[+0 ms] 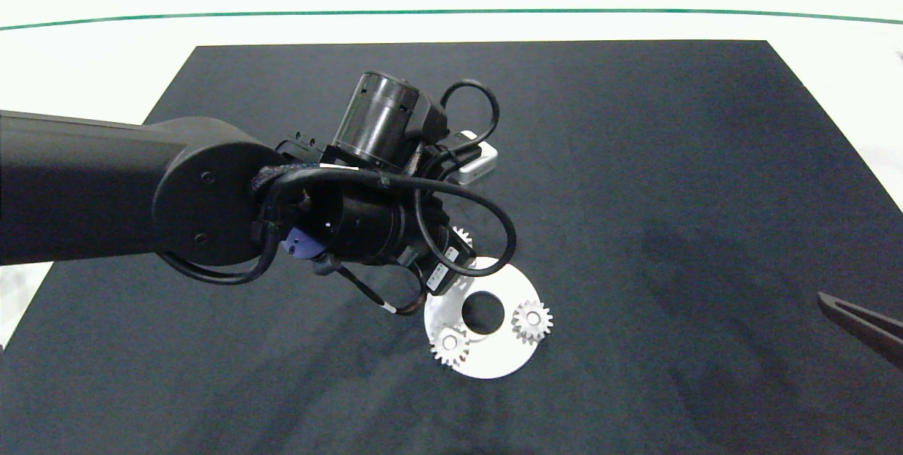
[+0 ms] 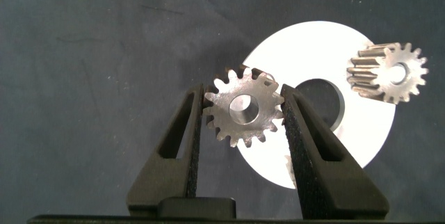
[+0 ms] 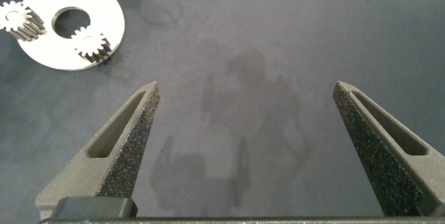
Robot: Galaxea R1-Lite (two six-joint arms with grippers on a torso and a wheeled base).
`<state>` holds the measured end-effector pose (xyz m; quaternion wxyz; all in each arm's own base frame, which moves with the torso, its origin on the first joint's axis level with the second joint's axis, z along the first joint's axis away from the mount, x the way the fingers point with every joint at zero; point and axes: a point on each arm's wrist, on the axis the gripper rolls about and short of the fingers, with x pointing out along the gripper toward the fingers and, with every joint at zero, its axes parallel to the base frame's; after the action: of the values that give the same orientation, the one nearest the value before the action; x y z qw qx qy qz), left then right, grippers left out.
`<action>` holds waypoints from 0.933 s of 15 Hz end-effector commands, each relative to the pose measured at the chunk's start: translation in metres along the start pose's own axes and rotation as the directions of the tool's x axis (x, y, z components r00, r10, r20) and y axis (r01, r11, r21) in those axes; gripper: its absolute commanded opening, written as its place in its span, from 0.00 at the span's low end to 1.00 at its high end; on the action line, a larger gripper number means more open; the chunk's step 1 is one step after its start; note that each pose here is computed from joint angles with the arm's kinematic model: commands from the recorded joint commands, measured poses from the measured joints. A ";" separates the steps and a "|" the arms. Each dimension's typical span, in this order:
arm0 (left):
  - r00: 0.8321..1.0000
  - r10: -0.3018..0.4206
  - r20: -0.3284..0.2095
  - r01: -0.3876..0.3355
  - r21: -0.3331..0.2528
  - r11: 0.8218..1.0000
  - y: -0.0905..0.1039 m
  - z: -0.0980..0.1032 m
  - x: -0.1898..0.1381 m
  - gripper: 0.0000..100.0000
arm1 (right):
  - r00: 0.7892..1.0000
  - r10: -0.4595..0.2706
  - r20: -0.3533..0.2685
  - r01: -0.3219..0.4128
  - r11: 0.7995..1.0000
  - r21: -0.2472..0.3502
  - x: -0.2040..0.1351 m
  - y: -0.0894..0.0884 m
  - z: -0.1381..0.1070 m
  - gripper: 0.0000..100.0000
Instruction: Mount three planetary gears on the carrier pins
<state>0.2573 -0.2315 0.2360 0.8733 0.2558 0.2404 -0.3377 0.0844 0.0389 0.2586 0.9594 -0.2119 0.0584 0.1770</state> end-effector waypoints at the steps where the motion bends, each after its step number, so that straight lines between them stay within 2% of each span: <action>1: 1.000 -0.015 -0.005 0.015 0.014 1.000 -0.006 0.001 0.004 0.16 | 1.000 -0.003 0.005 0.003 1.000 -0.002 -0.002 0.000 0.000 1.00; 6: 0.999 -0.014 -0.029 0.015 0.007 1.000 -0.006 -0.003 0.002 0.16 | 1.000 -0.002 0.004 0.002 1.000 -0.002 -0.001 0.000 0.000 1.00; 14: 0.999 -0.031 -0.034 0.031 0.017 0.999 -0.013 -0.002 0.011 0.16 | 1.000 -0.004 0.008 0.004 1.000 -0.002 -0.002 0.000 0.000 1.00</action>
<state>0.2546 -0.2409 0.2276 0.8643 0.2622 0.2532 -0.3466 0.0825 0.0379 0.2596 0.9600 -0.2109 0.0543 0.1761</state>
